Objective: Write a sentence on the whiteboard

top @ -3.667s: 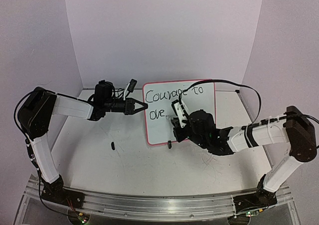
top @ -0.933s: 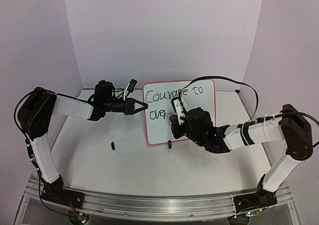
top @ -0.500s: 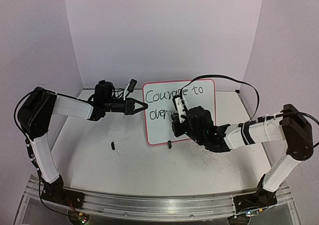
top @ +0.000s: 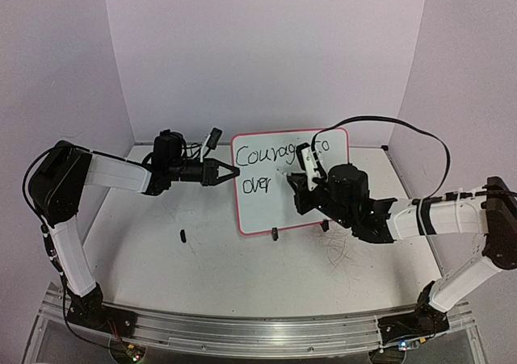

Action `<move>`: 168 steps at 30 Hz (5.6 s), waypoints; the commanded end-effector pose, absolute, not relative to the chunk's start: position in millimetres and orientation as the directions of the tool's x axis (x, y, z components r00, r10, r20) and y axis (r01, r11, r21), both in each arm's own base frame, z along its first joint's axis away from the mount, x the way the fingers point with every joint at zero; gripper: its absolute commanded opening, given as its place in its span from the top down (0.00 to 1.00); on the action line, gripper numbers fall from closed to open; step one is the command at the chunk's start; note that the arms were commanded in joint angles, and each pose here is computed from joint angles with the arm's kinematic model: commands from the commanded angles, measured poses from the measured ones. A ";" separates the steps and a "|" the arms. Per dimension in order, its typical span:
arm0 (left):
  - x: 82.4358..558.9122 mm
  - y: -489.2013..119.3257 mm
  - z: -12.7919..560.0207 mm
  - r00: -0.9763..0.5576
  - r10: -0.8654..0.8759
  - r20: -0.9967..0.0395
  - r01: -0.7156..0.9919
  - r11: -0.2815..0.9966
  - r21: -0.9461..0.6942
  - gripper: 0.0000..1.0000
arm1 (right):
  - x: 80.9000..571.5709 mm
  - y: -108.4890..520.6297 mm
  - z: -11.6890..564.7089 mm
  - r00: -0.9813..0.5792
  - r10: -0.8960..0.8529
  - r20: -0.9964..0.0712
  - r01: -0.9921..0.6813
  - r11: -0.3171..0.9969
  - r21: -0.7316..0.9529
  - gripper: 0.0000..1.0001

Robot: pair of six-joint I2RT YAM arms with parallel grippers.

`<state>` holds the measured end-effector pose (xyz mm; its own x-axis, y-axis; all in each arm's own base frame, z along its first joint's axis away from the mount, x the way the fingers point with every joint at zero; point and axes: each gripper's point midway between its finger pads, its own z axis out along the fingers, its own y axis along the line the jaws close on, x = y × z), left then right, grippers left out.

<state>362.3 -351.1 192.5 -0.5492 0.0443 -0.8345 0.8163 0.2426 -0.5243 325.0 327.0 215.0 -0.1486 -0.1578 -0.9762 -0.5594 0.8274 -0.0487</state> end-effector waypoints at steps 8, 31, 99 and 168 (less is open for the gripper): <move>350.9 -358.4 218.5 -0.467 0.044 -0.883 0.874 0.178 -0.453 1.00 | 321.2 331.8 204.1 -0.162 -0.188 -0.969 -0.586 0.808 -0.059 1.00; 351.6 -359.1 215.8 -0.473 0.048 -0.880 0.871 0.178 -0.458 1.00 | 333.6 325.8 198.8 -0.170 -0.161 -0.972 -0.513 0.857 -0.052 1.00; 350.3 -359.3 218.1 -0.473 0.048 -0.880 0.872 0.170 -0.459 1.00 | 328.5 334.0 166.2 -0.245 -0.190 -0.951 -0.496 0.867 -0.045 1.00; 350.1 -360.2 217.8 -0.472 0.051 -0.880 0.873 0.167 -0.458 1.00 | 349.0 325.3 184.8 -0.204 -0.155 -0.967 -0.486 0.873 -0.037 1.00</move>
